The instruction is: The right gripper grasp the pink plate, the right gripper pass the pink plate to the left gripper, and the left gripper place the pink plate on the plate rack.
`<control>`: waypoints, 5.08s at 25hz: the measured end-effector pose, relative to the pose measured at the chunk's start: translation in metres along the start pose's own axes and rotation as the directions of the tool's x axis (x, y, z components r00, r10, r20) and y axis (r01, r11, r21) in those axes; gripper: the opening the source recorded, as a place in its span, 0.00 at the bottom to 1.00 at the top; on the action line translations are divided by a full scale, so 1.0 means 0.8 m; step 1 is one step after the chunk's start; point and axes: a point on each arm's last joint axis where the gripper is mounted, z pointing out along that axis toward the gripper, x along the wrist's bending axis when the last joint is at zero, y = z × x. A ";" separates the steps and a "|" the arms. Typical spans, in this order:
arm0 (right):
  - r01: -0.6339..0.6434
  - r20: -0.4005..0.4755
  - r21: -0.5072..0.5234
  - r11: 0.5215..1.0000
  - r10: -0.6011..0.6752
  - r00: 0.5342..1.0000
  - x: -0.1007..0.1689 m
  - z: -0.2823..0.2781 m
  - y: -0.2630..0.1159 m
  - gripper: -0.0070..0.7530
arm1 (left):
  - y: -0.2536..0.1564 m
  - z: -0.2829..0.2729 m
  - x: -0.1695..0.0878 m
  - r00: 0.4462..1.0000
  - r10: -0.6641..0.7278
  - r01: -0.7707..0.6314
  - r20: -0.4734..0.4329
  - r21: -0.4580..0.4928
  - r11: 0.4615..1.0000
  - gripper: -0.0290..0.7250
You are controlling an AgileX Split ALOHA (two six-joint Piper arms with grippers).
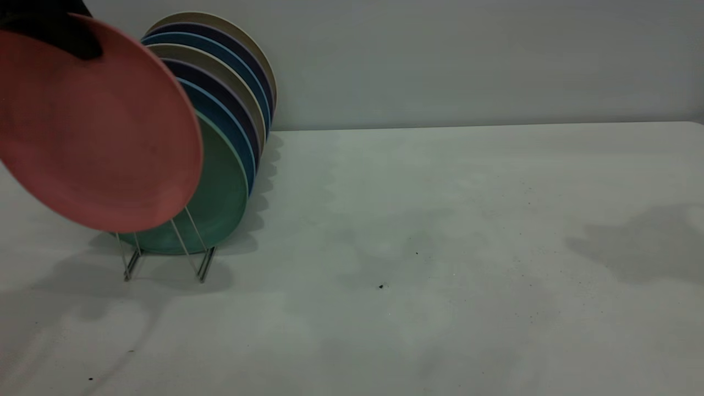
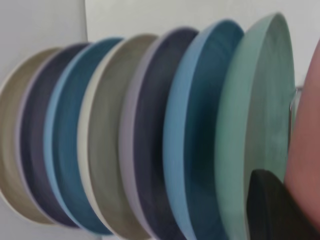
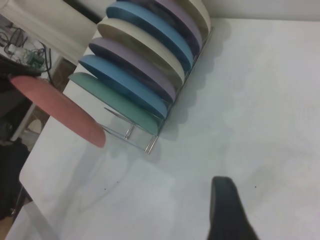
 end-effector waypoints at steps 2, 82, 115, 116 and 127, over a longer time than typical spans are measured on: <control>0.000 0.000 0.001 1.000 0.000 1.000 0.000 0.000 0.000 0.61 | 0.003 -0.001 0.001 1.000 -0.002 0.001 -0.011 -0.021 1.000 0.15; 0.154 0.200 -0.028 0.988 -0.145 0.969 0.170 -0.110 0.009 0.61 | 0.042 -0.161 -0.024 0.648 -0.741 0.731 -0.175 -0.131 0.670 0.60; -0.005 0.716 0.189 0.982 -0.134 0.685 0.211 -0.141 -0.316 0.61 | 0.059 -0.223 -0.122 0.138 -0.985 0.989 -0.101 0.071 0.131 0.82; 0.006 0.706 0.201 0.980 -0.149 0.692 0.211 -0.140 -0.317 0.61 | 0.060 -0.224 -0.134 0.137 -0.985 0.989 -0.103 0.072 0.130 0.82; 0.130 0.682 0.148 0.980 -0.197 0.704 0.226 -0.152 -0.328 0.61 | 0.033 -0.202 -0.290 0.097 -0.956 0.987 -0.275 0.147 0.058 0.82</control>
